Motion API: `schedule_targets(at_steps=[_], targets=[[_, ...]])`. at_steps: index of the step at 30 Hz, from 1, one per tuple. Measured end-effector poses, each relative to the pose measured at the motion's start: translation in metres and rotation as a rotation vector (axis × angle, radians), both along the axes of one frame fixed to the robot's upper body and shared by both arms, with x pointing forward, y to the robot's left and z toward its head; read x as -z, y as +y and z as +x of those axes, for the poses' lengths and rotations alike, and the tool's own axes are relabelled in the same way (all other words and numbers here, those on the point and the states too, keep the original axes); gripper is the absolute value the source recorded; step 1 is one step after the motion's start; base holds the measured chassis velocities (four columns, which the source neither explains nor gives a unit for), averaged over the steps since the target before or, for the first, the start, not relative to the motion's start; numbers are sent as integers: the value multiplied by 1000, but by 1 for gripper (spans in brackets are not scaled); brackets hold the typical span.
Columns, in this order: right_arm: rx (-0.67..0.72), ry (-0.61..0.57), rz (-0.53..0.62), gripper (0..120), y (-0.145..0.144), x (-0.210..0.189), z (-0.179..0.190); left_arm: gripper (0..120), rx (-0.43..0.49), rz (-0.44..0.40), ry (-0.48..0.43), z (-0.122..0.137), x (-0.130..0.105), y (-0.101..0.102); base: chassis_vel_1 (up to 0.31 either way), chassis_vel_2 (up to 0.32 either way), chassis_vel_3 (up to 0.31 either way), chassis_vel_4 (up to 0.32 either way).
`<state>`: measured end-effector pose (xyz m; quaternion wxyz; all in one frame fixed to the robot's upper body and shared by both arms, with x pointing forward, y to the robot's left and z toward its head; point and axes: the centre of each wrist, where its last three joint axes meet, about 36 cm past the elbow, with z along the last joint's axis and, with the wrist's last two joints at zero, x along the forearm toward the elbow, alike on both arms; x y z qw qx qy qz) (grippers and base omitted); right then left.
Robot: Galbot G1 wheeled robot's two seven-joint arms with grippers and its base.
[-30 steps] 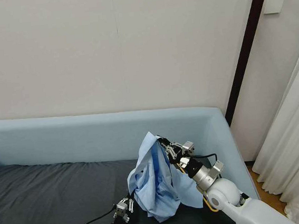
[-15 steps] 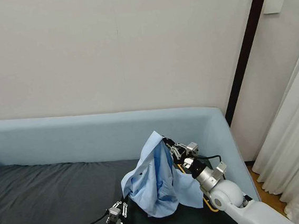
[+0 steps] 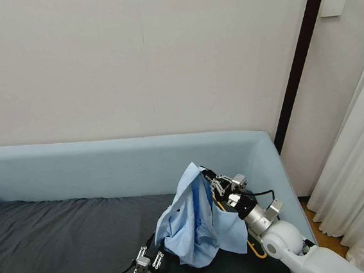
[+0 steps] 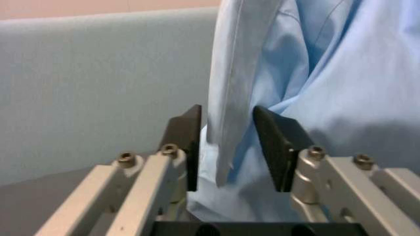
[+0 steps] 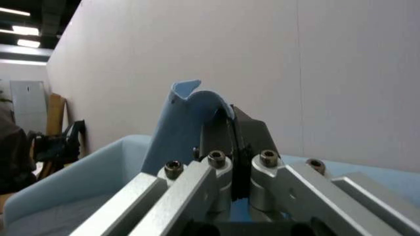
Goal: Pick up the clothes from the sofa and hang them on the clothes hanger.
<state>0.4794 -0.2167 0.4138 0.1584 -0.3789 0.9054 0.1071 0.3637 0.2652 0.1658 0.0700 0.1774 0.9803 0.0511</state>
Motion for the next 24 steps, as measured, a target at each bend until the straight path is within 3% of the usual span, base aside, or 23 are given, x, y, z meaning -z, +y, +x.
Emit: schedule_targets(at_steps=[9, 17, 22, 24], targets=[[9, -5, 13, 0, -3, -5, 3, 0, -2, 4, 8, -6, 4, 2, 0, 0, 0, 0], [10, -5, 9, 0, -5, -5, 3, 0, 4, -4, 14, -6, 8, -4, 0, 0, 0, 0], [7, -11, 11, 0, -4, -7, 4, 19, 19, 2, 13, -5, 8, 1, 0, 0, 0, 0], [6, -12, 11, 0, -4, -7, 4, 20, 20, 4, 14, -6, 8, 2, 0, 0, 0, 0]])
